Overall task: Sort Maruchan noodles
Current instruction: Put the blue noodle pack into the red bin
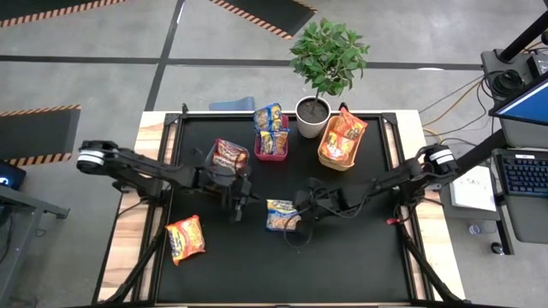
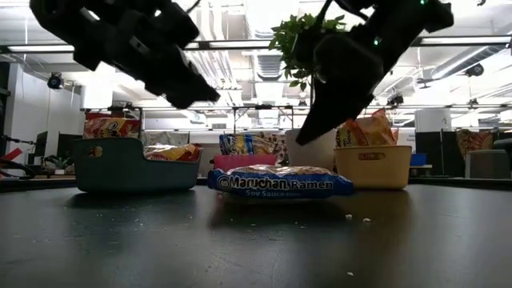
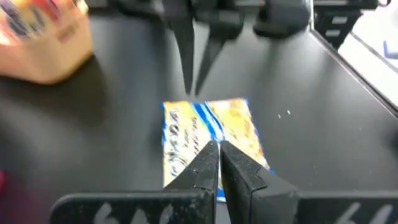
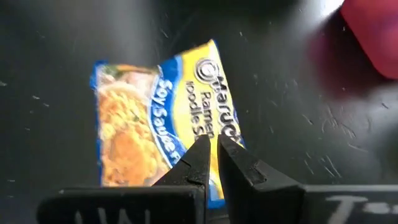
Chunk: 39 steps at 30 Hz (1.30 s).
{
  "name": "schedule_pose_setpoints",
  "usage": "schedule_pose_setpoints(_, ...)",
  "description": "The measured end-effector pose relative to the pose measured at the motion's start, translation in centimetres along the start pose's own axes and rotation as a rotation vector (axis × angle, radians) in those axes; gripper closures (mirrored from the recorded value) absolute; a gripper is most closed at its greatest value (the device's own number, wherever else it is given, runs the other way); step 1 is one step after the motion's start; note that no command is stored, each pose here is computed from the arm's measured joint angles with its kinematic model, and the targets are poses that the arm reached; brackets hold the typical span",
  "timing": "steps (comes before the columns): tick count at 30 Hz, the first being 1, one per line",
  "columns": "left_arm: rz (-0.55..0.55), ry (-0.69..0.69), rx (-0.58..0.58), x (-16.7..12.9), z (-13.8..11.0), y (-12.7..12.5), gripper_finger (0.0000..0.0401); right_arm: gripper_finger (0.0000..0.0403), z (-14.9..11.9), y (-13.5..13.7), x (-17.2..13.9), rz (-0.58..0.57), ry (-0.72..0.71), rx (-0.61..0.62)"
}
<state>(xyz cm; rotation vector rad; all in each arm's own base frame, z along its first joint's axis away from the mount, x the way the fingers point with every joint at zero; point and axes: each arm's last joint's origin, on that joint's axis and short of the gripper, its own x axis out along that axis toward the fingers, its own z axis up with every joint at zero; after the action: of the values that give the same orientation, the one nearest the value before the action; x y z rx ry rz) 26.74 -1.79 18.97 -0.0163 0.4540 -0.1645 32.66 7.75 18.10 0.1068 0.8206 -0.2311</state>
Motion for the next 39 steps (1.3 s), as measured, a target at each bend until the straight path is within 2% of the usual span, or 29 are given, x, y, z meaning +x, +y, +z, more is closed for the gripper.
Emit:
schedule_pose_setpoints(7, -0.062, 0.079, -0.058, 3.0, 0.4, -1.9, 0.0401, 0.0383, -1.7, -0.6, -1.0, 0.009, 0.051, -0.070)
schedule_pose_setpoints(9, -0.074, 0.151, -0.095, 3.6, -0.1, -2.4, 0.0401, 0.0383, -1.9, -0.8, -1.3, 0.022, 0.036, -0.069)
schedule_pose_setpoints(15, -0.113, 0.182, -0.143, 5.1, 0.0, -4.1, 0.0401, 0.0383, -3.3, -1.4, -1.3, 0.044, -0.013, -0.080)
schedule_pose_setpoints(22, -0.134, 0.254, -0.175, 6.8, -0.3, -6.2, 0.0401, 0.0383, -3.2, -1.4, -1.6, 0.074, -0.057, -0.081)
schedule_pose_setpoints(25, -0.037, 0.277, -0.156, 7.3, -0.9, -7.7, 0.0401, 0.0379, -2.4, -1.3, -1.7, 0.091, -0.072, -0.040)
schedule_pose_setpoints(27, 0.019, 0.258, -0.136, 7.5, -0.9, -8.8, 0.0401, 0.0366, -2.7, -1.4, -1.9, 0.087, -0.023, -0.041)
schedule_pose_setpoints(28, 0.040, 0.272, -0.126, 7.6, -1.2, -9.1, 0.0401, 0.0356, -2.0, -1.2, -2.1, 0.115, -0.046, -0.029)
schedule_pose_setpoints(31, 0.032, 0.256, -0.119, 8.1, -1.1, -10.2, 0.0401, 0.0314, -2.1, -1.3, -2.5, 0.129, -0.007, -0.030)
schedule_pose_setpoints(33, 0.032, 0.262, -0.121, 8.5, -1.5, -10.5, 0.0401, 0.0280, -1.5, -1.1, -2.8, 0.177, -0.023, 0.007)
schedule_pose_setpoints(35, 0.055, 0.259, -0.118, 8.8, -1.7, -10.6, 0.0401, 0.0245, -2.2, -1.4, -2.7, 0.161, 0.024, 0.015)
schedule_pose_setpoints(37, 0.087, 0.261, -0.119, 9.0, -2.1, -10.3, 0.0401, 0.0210, -1.8, -1.4, -2.6, 0.170, -0.005, 0.038)
schedule_pose_setpoints(39, 0.109, 0.233, -0.119, 9.1, -1.9, -10.2, 0.0401, 0.0181, -2.5, -1.6, -2.0, 0.148, 0.029, 0.057)
